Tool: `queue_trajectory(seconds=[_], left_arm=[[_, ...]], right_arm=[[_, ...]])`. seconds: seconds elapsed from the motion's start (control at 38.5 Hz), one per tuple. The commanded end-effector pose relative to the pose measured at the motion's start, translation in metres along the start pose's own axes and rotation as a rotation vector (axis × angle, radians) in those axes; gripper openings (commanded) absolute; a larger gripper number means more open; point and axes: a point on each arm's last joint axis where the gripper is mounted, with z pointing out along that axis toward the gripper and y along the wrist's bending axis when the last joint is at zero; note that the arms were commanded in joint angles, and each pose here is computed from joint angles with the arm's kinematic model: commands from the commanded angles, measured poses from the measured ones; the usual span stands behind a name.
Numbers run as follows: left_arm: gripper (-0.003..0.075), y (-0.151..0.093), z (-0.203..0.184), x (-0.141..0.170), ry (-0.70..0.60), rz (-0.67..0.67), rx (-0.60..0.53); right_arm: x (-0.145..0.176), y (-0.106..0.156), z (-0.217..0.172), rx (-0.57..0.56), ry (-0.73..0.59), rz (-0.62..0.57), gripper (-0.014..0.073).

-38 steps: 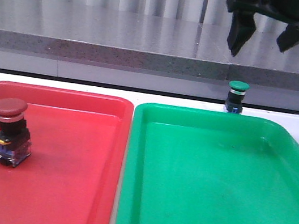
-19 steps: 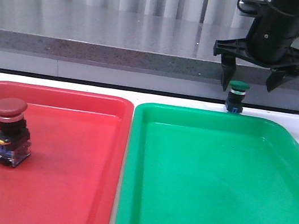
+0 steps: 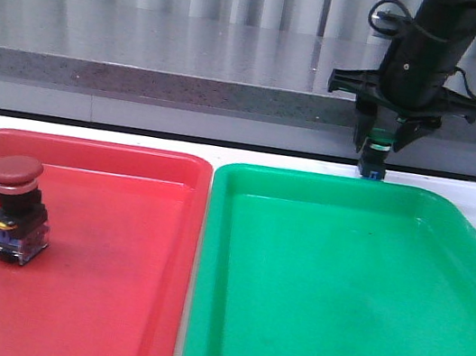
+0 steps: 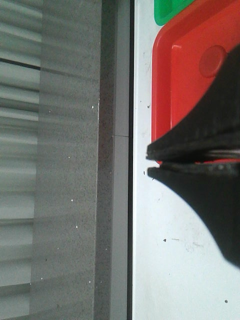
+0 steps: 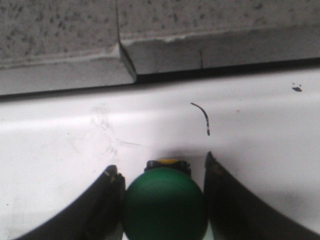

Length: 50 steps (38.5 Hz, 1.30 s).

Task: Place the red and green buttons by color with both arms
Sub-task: 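Lift the green button and lower it into the green tray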

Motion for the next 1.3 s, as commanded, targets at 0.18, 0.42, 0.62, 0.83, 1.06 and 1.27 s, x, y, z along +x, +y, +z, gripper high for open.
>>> queue_trajectory(seconds=[0.18, 0.42, 0.62, 0.83, 1.06, 1.27], left_arm=[[-0.0020, -0.001, -0.002, -0.015, -0.097, -0.018, 0.006], [-0.0020, -0.001, -0.002, -0.015, -0.097, -0.018, 0.006], [-0.0020, -0.001, -0.002, -0.015, -0.097, -0.018, 0.006], [-0.0020, -0.001, -0.002, -0.015, -0.099, -0.018, 0.006], [-0.0020, -0.001, -0.002, -0.015, -0.099, -0.018, 0.006], [-0.0020, -0.001, -0.002, -0.015, -0.099, -0.018, 0.006]], right_arm=[[-0.030, 0.003, -0.046, -0.034, -0.125, 0.008, 0.0266], [-0.037, 0.010, -0.092, -0.054, -0.175, -0.054, 0.0266], [-0.010, 0.037, -0.139, -0.107, -0.174, -0.182, 0.0266], [0.034, 0.045, -0.168, -0.182, -0.199, -0.222, 0.0266], [0.102, 0.029, -0.186, -0.233, -0.173, -0.254, 0.0266], [0.149, 0.018, -0.169, -0.272, -0.115, -0.230, 0.0266]])
